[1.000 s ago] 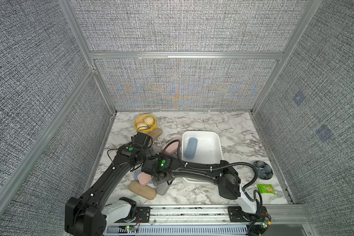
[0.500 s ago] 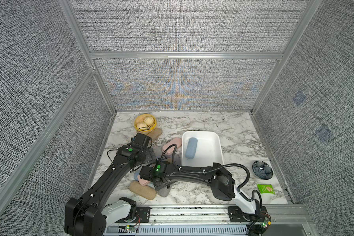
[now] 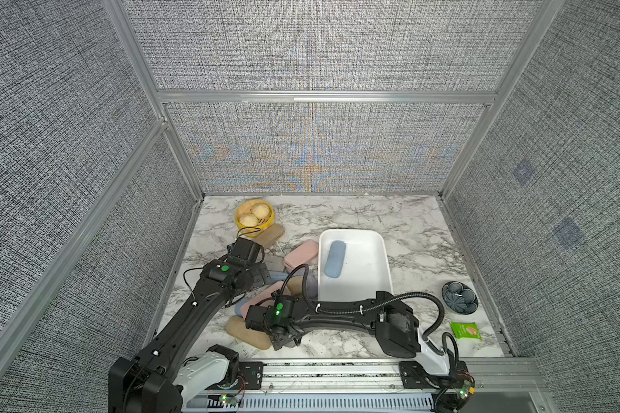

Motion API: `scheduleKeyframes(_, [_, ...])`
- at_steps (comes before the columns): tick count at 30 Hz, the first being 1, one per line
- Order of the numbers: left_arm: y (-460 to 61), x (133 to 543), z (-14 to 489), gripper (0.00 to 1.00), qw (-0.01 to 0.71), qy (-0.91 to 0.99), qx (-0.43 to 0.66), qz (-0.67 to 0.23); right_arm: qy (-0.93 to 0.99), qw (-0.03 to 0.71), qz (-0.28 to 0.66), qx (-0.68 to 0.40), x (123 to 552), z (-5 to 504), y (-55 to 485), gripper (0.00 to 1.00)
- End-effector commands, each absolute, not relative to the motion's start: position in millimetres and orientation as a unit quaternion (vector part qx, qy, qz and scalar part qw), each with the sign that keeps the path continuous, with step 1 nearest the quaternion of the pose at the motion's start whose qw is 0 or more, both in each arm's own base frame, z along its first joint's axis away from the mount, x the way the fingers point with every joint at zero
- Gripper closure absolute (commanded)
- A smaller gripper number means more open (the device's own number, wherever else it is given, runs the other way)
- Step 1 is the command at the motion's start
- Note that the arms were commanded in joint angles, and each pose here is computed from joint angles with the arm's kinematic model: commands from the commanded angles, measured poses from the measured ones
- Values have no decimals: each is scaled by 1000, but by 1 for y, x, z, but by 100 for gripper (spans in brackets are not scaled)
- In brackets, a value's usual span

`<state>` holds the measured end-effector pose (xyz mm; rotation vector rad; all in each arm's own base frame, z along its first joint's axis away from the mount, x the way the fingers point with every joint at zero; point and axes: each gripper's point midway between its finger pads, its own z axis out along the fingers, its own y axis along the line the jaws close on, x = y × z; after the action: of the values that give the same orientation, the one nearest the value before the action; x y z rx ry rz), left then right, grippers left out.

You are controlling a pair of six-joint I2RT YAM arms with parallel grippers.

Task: Put the glasses cases into the storage boxes
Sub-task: Pick up the glasses case at the center of the board.

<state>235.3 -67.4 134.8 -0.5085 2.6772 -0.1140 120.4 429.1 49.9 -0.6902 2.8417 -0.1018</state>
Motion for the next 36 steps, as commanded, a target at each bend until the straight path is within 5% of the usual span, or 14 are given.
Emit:
scheduleKeyframes(1, [-64,231,135,2,205,959,-193,-39,965,107,-29,-236,124,47,435,6])
scheduleKeyframes(15, [-69,227,125,2,191,961,-193,-48,976,105,-67,-176,136,42,413,5])
scheduleKeyframes(24, [-71,229,124,4,191,959,-201,-57,972,86,-53,-211,126,37,418,39])
scheduleKeyframes(27, [-70,228,122,4,189,959,-206,-54,971,87,-58,-216,128,36,417,37])
scheduleKeyframes(31, [-71,227,118,4,184,958,-213,-56,971,85,-58,-216,135,32,415,23])
scheduleKeyframes(36, [-72,225,114,5,175,959,-215,-56,972,84,-26,-219,142,30,417,29])
